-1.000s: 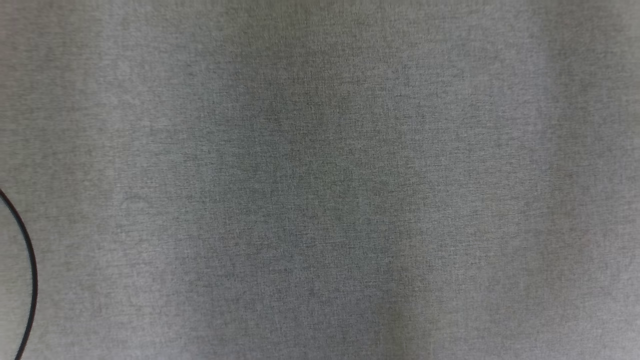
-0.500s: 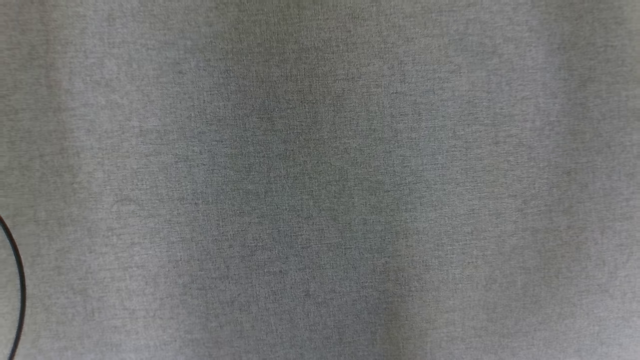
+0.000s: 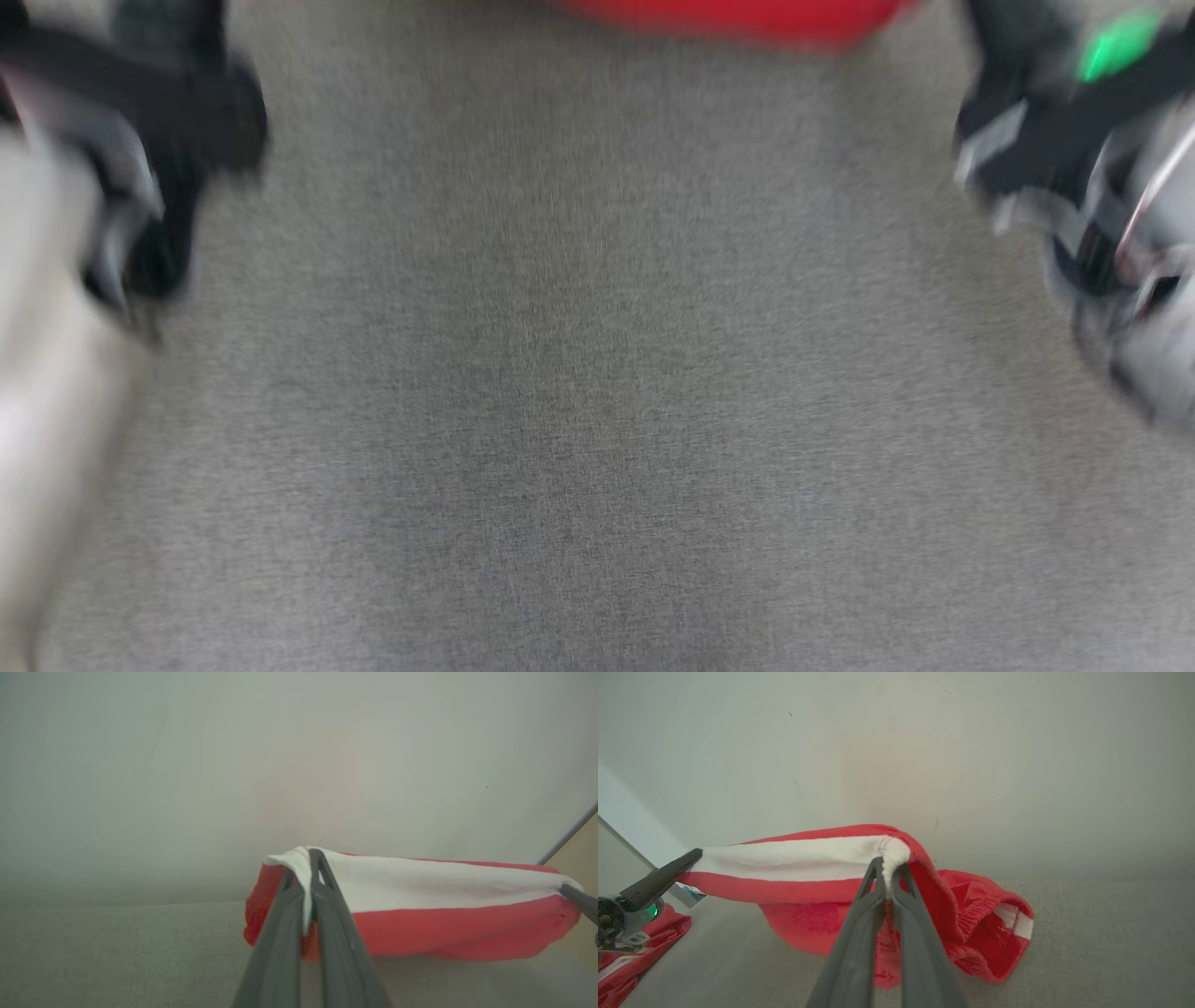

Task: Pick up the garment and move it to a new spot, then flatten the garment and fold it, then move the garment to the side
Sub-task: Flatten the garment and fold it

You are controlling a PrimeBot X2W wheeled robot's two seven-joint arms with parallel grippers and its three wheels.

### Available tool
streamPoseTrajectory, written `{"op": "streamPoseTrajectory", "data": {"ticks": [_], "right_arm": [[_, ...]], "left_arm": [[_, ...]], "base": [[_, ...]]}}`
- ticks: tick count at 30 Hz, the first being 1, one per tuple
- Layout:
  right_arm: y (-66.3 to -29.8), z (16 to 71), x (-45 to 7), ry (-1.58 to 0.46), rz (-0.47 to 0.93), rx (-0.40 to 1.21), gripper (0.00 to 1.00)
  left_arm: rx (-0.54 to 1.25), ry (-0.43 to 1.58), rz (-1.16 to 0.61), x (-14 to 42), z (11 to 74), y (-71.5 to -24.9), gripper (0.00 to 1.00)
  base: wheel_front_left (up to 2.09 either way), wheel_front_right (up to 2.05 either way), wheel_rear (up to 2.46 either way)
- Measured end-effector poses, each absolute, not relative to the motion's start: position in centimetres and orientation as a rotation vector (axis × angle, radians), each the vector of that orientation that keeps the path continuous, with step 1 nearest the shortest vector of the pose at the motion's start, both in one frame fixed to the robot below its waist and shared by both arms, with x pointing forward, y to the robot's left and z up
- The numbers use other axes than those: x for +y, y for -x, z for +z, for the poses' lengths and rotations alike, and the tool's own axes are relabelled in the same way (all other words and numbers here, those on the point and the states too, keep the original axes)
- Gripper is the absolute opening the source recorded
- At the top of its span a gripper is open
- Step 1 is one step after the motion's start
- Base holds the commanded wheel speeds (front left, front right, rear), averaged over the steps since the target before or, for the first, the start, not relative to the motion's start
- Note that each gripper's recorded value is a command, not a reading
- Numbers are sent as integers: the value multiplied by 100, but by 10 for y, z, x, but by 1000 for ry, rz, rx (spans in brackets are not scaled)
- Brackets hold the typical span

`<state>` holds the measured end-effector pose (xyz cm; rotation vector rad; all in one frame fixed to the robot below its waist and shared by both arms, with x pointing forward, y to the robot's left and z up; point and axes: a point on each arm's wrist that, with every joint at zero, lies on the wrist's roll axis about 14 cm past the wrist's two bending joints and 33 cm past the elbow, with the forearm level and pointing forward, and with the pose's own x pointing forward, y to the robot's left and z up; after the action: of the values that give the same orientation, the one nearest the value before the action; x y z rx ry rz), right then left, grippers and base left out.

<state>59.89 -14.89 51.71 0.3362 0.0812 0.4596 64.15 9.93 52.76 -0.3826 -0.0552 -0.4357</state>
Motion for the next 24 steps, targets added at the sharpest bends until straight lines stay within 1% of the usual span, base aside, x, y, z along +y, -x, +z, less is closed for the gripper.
{"op": "streamPoseTrajectory", "data": {"ticks": [5, 10, 12, 16, 20, 24], "right_arm": [[-543, 496, -152, -415, 442, 156, 0], [-482, 473, -154, -482, 418, 239, 0], [-464, 472, -156, -514, 402, 250, 0], [-420, 457, -155, -550, 389, 311, 0], [-382, 447, -157, -590, 361, 350, 0], [-344, 436, -149, -611, 365, 400, 0]], "left_arm": [[-10, 435, -357, 113, 502, -576, 0], [69, 485, -321, 110, 476, -505, 0], [94, 478, -322, 108, 470, -481, 0], [107, 518, -267, 114, 466, -447, 0], [156, 540, -272, 107, 454, -409, 0], [161, 554, -236, 113, 453, -387, 0]], "base": [[0, 0, 0], [0, 0, 0], [0, 0, 0], [0, 0, 0], [0, 0, 0], [0, 0, 0]]}}
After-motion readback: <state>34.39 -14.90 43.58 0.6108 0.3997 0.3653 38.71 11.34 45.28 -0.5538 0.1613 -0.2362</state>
